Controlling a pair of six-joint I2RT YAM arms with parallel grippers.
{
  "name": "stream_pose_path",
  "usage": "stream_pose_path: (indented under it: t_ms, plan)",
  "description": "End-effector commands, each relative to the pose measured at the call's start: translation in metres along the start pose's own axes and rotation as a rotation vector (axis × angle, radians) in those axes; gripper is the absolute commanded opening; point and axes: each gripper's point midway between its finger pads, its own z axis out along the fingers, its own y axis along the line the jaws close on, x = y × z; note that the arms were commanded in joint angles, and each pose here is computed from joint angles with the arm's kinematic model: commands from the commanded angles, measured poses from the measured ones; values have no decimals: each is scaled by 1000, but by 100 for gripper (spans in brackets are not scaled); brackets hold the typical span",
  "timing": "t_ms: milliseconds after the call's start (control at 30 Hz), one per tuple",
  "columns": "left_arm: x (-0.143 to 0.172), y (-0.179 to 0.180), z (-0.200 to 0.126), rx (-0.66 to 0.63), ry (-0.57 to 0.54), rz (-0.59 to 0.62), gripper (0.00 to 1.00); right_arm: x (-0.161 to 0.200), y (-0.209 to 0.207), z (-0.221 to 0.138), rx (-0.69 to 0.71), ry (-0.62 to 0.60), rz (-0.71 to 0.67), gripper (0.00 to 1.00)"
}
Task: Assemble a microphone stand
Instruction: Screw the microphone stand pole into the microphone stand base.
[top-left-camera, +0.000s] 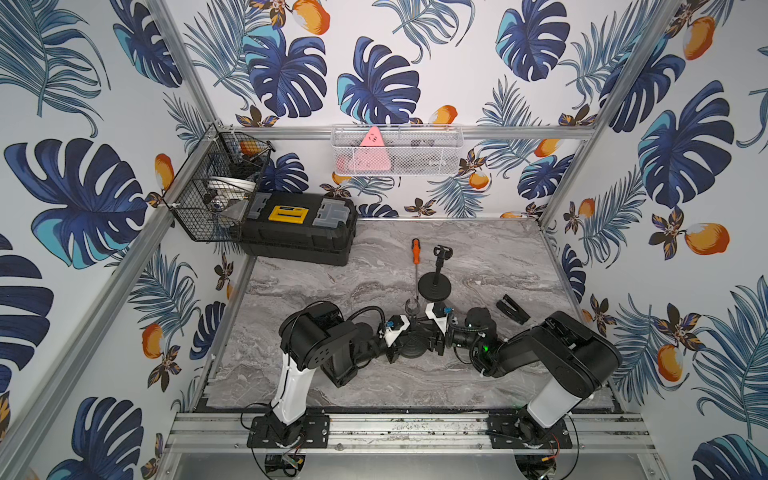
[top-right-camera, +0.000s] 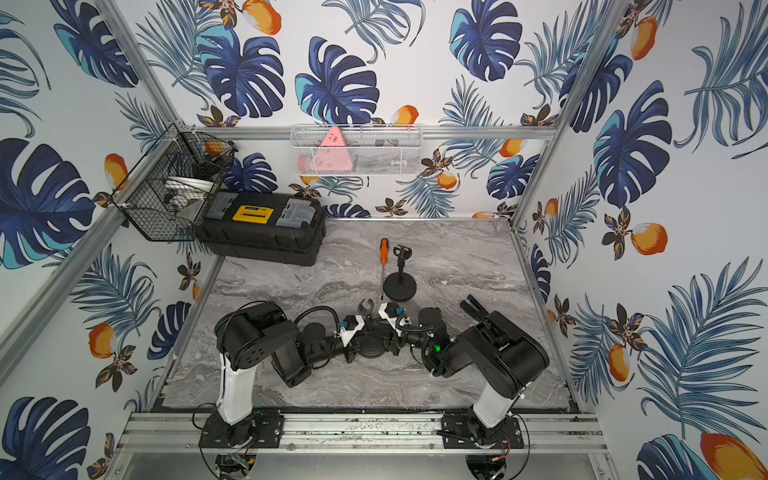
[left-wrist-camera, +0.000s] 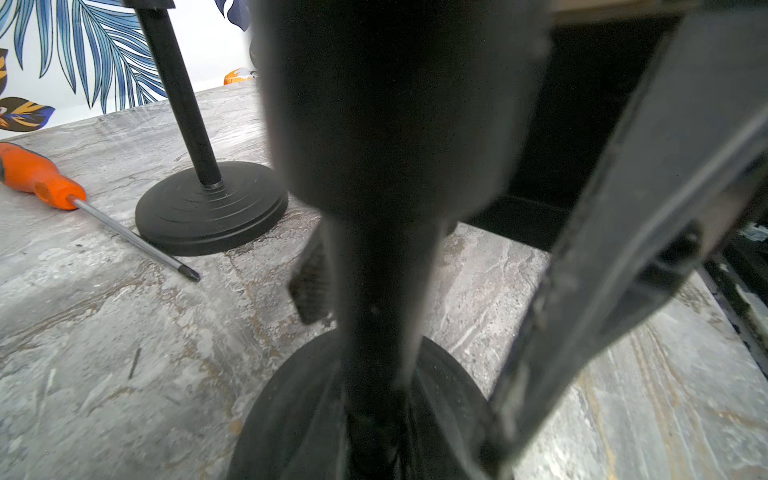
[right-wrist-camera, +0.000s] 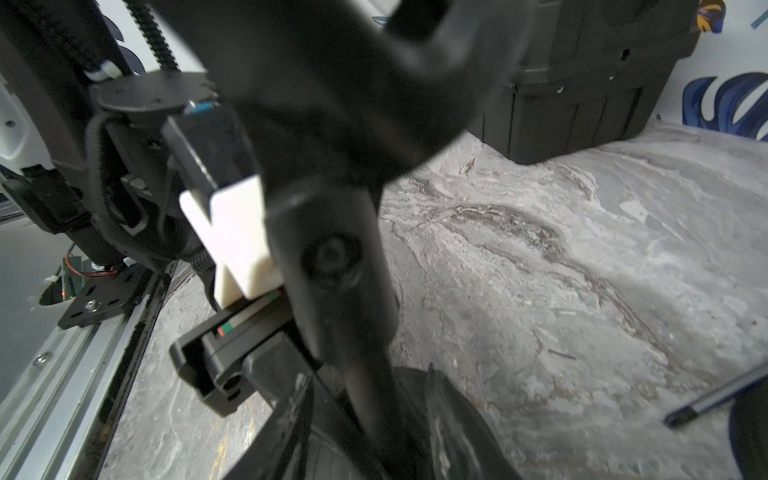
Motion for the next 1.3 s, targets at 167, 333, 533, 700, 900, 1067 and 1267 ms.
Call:
stream_pose_path:
  t_ms: [167, 333, 533, 700, 900, 1067, 1267]
  plan:
    - [5, -3, 1, 20, 14, 6, 12, -8, 9, 7, -107, 38, -95, 29]
    - [7, -3, 1, 18, 18, 6, 12, -5, 10, 9, -125, 59, -102, 8]
    - [6, -1, 1, 7, 17, 3, 16, 8, 9, 5, -64, 68, -86, 0]
    - [6, 1, 1, 1, 17, -2, 27, 18, 1, 5, 79, 75, -56, 0]
    - [4, 1, -2, -9, 13, 2, 35, 28, 2, 5, 249, 70, -62, 0]
    - [3, 0, -3, -5, 11, 1, 32, 37, 9, 12, 378, 114, -106, 0]
    - [1, 0, -4, -9, 9, 1, 27, 40, 10, 12, 574, 129, -166, 0]
